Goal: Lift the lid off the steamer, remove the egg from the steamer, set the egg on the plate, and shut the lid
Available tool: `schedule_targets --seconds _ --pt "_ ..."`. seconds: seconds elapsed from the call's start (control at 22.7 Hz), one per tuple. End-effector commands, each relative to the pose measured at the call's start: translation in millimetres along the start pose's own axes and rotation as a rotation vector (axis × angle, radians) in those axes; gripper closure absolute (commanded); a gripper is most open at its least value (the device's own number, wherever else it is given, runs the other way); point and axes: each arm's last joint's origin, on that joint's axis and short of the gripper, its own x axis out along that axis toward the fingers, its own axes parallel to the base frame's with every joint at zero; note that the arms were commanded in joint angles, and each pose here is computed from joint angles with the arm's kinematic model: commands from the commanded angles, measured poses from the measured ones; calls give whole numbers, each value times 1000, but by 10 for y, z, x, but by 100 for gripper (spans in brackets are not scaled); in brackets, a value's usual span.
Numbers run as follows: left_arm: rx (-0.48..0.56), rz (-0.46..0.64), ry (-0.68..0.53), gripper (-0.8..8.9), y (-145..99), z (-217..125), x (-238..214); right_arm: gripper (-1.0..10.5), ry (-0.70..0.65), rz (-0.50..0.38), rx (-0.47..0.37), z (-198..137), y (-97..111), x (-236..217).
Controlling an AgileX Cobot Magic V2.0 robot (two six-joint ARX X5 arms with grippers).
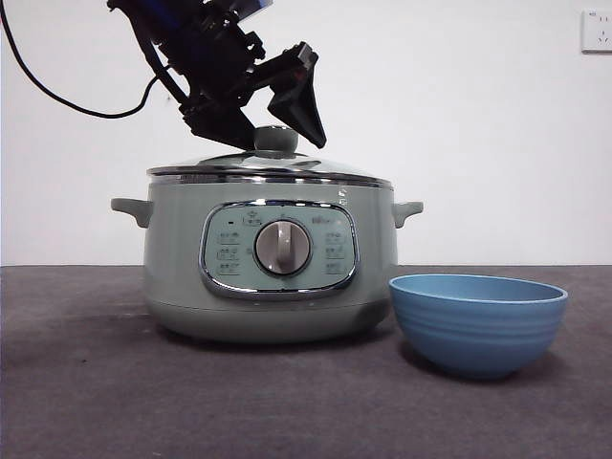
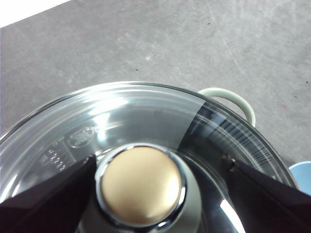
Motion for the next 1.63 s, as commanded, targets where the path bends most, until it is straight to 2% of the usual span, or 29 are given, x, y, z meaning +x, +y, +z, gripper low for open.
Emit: schedule_targets --seconds 0.04,0.35,0.62,0.93,1.02,1.06,1.1,1.24,1.28,1.63 --pt "-9 7 27 373 24 -56 -35 627 -7 3 -5 7 3 -4" --pt "3 15 -55 373 -18 125 -433 627 -6 3 -5 7 3 -3" --pt "-4 6 -63 373 -137 201 -1127 627 12 4 -2 -10 1 -3" --pt "-60 -109 -16 377 -339 31 -2028 632 180 -15 19 -156 -19 18" --pt "-62 -142 -10 382 -393 -45 -2252 636 237 4 28 -202 -18 25" --pt "-64 -154 -7 420 -416 -84 -2351 637 265 25 33 -219 -15 36" --pt "-67 -156 -4 501 -435 -121 -2440 658 289 49 40 -235 -9 38" --pt "-69 -156 2 833 -475 -211 -2627 909 338 119 59 -263 7 55" --pt "-71 -156 5 815 -486 -239 -2678 972 346 132 63 -266 10 60" --pt "-77 -156 31 818 -512 -324 -2791 946 356 142 67 -267 11 77"
